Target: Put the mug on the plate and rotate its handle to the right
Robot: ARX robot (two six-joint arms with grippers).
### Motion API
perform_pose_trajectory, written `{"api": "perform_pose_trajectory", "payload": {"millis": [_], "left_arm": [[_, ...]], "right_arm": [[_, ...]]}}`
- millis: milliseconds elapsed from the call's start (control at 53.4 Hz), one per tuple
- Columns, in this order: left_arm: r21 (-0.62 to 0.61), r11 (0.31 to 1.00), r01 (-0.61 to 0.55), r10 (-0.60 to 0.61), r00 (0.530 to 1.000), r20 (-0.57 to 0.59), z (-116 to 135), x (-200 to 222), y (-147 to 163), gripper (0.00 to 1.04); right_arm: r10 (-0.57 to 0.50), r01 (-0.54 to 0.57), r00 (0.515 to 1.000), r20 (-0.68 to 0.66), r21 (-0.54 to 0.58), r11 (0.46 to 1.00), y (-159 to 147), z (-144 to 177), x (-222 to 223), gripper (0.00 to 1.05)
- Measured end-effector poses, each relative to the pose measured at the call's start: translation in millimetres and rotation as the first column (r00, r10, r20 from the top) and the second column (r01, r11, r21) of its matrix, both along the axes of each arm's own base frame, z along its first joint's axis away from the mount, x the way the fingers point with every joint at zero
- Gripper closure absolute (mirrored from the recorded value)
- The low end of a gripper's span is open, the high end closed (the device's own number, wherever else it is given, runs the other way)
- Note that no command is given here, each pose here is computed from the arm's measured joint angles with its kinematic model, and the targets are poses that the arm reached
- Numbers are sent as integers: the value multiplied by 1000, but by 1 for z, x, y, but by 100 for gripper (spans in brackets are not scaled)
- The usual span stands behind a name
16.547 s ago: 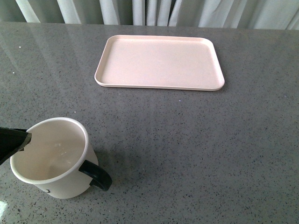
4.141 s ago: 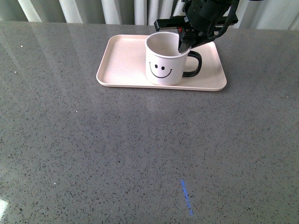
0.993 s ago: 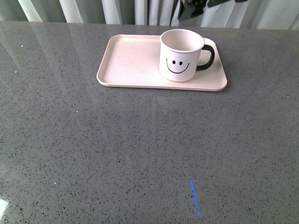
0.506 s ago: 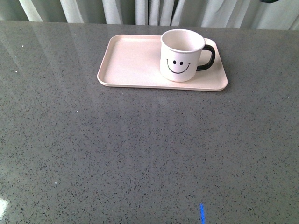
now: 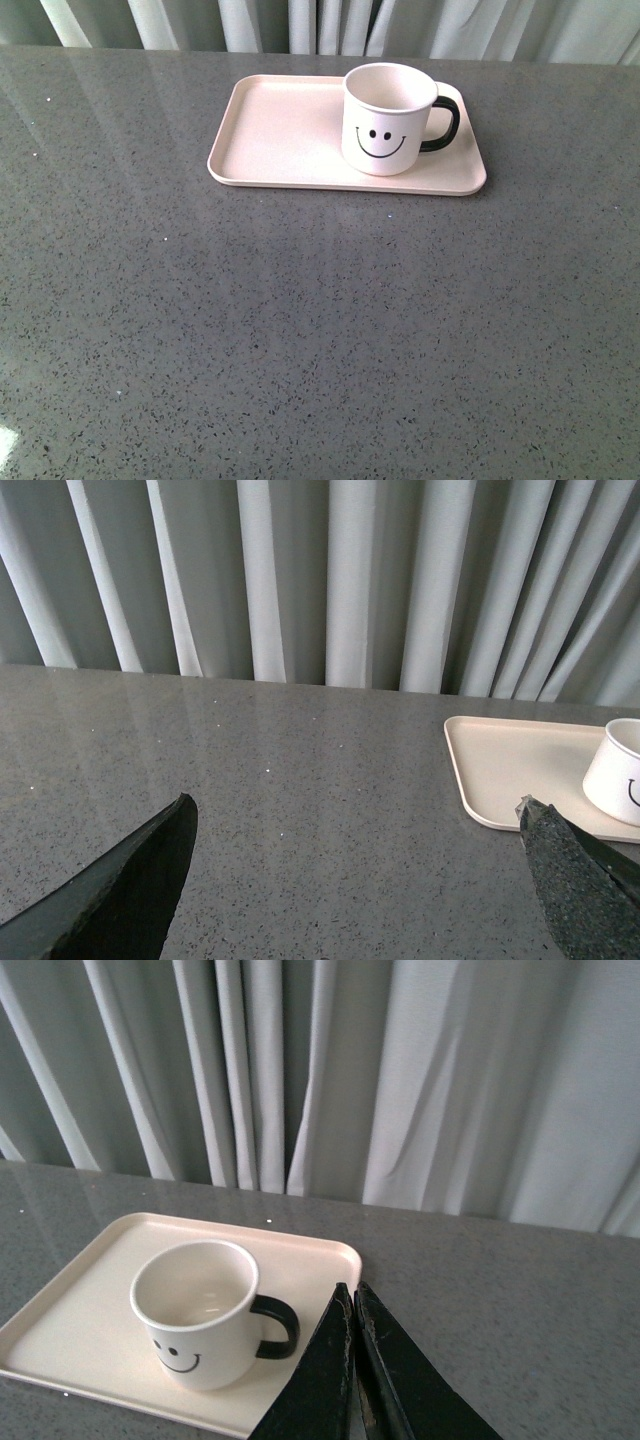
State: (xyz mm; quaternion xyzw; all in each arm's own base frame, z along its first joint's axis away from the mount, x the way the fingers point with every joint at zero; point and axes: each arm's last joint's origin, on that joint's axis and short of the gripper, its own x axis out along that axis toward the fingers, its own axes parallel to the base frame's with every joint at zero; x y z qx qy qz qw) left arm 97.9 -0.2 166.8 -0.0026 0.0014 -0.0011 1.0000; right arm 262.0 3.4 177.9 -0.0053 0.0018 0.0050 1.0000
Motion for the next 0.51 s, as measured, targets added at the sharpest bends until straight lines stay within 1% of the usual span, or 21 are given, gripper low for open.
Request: {"api": "perform_pose_trajectory", "payload": {"millis": [169,206,281,506], "left_arm": [[0,1000,0,0,1000,0,0,0,0,9],[0,1000,0,0,1000,0,0,0,0,9],[0,1000,0,0,1000,0,0,0,0,9],[0,1000,0,0,1000,0,0,0,0,9]], "right_arm": [[-12,12,1000,-8,0,1000,-3,-8,-34,103],[-11,11,1000,10,0,1000,-3,-10,-40,103],[-11,11,1000,-12,0,1000,-3,-17,-51,103],[-10,10,1000,-9,0,1000,-3,-16,-75,103]]}}
